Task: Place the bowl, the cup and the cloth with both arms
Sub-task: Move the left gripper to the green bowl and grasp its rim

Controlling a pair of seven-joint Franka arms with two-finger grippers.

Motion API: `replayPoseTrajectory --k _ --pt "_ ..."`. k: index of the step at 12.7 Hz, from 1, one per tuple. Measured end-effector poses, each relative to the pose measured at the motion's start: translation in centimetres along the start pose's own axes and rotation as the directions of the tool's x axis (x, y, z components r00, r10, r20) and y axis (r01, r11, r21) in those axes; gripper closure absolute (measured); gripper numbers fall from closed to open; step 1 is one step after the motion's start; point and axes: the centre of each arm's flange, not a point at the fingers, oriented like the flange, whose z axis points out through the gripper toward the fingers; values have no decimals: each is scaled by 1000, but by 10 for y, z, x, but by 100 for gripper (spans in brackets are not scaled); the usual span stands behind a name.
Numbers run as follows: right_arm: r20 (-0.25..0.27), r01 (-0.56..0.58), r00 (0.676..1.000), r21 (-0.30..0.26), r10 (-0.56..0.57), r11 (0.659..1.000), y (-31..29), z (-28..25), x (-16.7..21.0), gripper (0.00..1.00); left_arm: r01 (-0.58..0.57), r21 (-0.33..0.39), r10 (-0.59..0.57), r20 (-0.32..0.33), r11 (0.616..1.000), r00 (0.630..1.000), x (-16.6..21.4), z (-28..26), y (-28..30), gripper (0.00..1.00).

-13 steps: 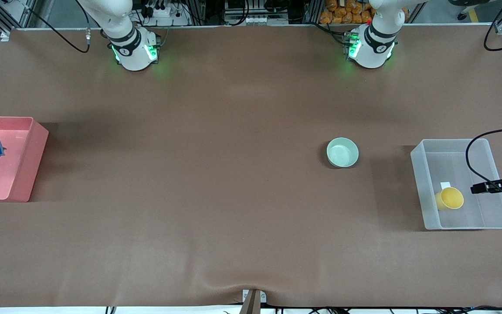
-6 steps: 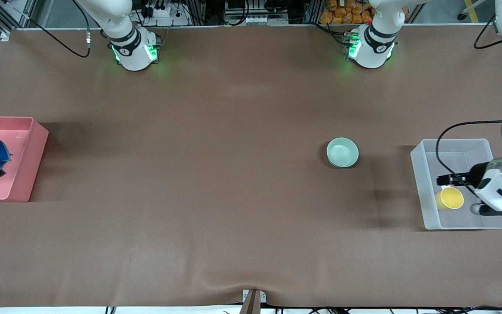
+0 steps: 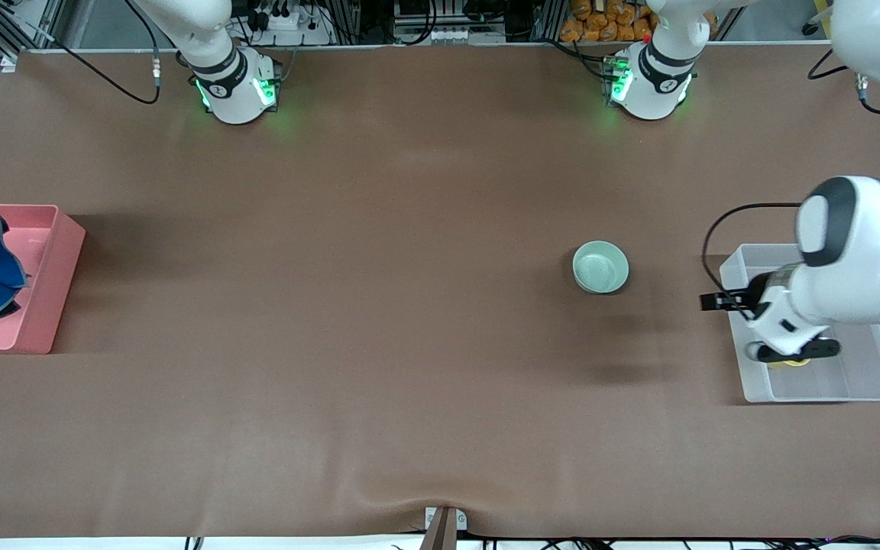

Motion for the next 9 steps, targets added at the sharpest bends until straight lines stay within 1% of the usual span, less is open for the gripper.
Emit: replayPoseTrajectory --k 2,5,7,9 --pt "0 14 1000 -1 -14 1000 9 17 -2 96 21 26 -21 6 999 1000 -15 24 43 18" --pt "8 18 1000 10 -18 1000 16 34 -5 96 38 32 -38 -14 999 999 -34 68 82 18" --pt "4 17 1000 28 -17 999 15 43 -2 96 34 35 -34 -13 999 999 -50 106 90 18" --pt "-2 22 1000 52 -22 998 14 54 1 96 32 39 -32 -1 999 999 -64 137 86 19"
